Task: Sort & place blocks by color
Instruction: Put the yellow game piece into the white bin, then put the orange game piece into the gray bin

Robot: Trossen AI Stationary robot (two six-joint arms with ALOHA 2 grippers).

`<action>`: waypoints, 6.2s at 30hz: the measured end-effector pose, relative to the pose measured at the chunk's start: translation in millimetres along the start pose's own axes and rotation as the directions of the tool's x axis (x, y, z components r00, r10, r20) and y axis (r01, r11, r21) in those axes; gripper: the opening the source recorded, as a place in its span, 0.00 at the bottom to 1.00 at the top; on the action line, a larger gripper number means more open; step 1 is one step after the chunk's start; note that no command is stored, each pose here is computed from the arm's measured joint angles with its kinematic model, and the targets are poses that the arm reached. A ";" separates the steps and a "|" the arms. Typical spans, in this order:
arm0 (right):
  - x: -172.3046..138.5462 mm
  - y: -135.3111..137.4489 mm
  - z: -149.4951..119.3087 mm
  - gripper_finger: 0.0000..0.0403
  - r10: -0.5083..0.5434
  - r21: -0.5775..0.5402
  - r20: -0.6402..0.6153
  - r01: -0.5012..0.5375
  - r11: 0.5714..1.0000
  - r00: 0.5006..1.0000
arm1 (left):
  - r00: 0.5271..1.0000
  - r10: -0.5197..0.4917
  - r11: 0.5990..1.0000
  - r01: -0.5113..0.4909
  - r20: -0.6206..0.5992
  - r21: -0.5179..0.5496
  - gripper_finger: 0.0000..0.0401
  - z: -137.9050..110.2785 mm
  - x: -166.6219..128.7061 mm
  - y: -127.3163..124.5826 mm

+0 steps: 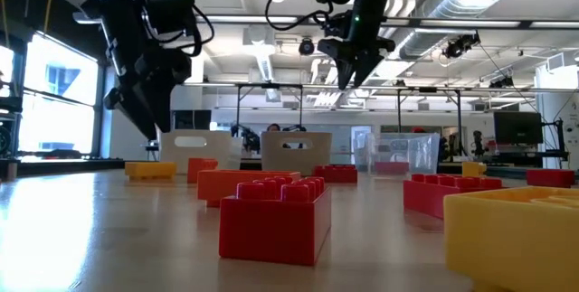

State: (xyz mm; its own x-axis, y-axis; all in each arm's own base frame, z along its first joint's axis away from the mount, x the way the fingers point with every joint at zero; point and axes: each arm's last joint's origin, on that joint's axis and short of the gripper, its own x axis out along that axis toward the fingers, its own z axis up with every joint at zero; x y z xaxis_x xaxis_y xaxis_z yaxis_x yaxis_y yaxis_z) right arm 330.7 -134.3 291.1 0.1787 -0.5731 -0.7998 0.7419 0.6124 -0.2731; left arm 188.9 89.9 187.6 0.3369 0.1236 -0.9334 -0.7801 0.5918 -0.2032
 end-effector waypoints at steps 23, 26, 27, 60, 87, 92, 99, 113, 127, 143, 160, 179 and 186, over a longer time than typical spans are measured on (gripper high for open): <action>0.1 0.1 -0.5 0.53 0.000 -0.002 -0.003 0.000 1.000 1.000 | 0.976 0.146 0.988 -0.151 -0.162 -0.018 0.54 -0.3 45.8 3.5; 0.1 0.1 -0.5 0.53 0.000 -0.002 -0.003 0.000 1.000 1.000 | 0.970 0.158 0.986 -0.163 -0.185 -0.016 0.54 -1.0 51.6 4.1; 0.1 0.1 -0.5 0.53 0.000 -0.002 -0.003 0.000 1.000 1.000 | 0.968 0.164 0.985 -0.169 -0.191 -0.014 0.54 -1.3 53.3 4.4; -27.5 41.6 -32.7 0.53 0.142 -0.210 -0.153 -0.172 0.962 0.978 | 0.997 0.075 0.985 -0.074 -0.002 0.158 0.28 1.8 10.5 1.0; -54.6 86.2 -44.4 0.53 0.434 -0.352 -0.140 -0.455 0.818 0.890 | 0.857 0.083 0.994 -0.104 0.509 0.013 0.29 52.2 -35.9 45.2; -58.9 92.2 -45.8 0.53 0.453 -0.354 -0.118 -0.464 0.812 0.884 | 0.856 0.134 0.989 -0.150 0.498 -0.009 0.29 61.8 -24.5 58.5; -67.0 103.2 -47.0 0.53 0.498 -0.321 -0.070 -0.492 0.809 0.864 | 0.867 0.167 0.983 -0.185 0.470 -0.008 0.29 71.3 -5.6 69.4; -94.8 133.0 -66.6 0.53 0.586 -0.353 -0.035 -0.559 0.751 0.810 | 0.891 0.184 0.982 -0.189 0.416 -0.029 0.44 73.4 11.1 74.7; -121.4 157.1 -80.1 0.53 0.692 -0.407 0.030 -0.623 0.668 0.721 | 0.912 -0.031 0.998 0.009 0.409 0.057 0.49 71.9 4.4 65.9; -129.6 185.3 -94.4 0.56 0.741 -0.479 0.069 -0.630 0.612 0.668 | 0.917 -0.191 0.981 0.172 0.350 0.083 0.49 33.7 -38.8 27.3; -97.6 232.2 -124.1 0.56 0.747 -0.379 -0.065 -0.709 0.594 0.661 | 0.959 -0.008 0.999 -0.005 0.284 0.045 0.49 8.4 -38.5 10.3; -53.2 274.3 -163.7 0.56 0.683 -0.382 -0.169 -0.686 0.619 0.710 | 0.958 -0.005 1.000 0.002 0.286 0.011 0.49 8.6 -38.5 10.4; -39.1 283.0 -170.7 0.56 0.663 -0.369 -0.167 -0.670 0.644 0.730 | 0.958 -0.005 1.000 0.002 0.285 0.010 0.49 8.5 -38.3 10.4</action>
State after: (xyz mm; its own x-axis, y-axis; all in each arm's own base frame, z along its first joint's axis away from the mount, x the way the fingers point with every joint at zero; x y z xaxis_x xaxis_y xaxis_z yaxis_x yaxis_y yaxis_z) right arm 423.4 154.4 153.9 0.5148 0.0789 -0.8537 0.1196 0.9794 0.1626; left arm 172.4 98.1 223.8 0.4769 0.3431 -0.8092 -0.7744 0.5996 -0.2022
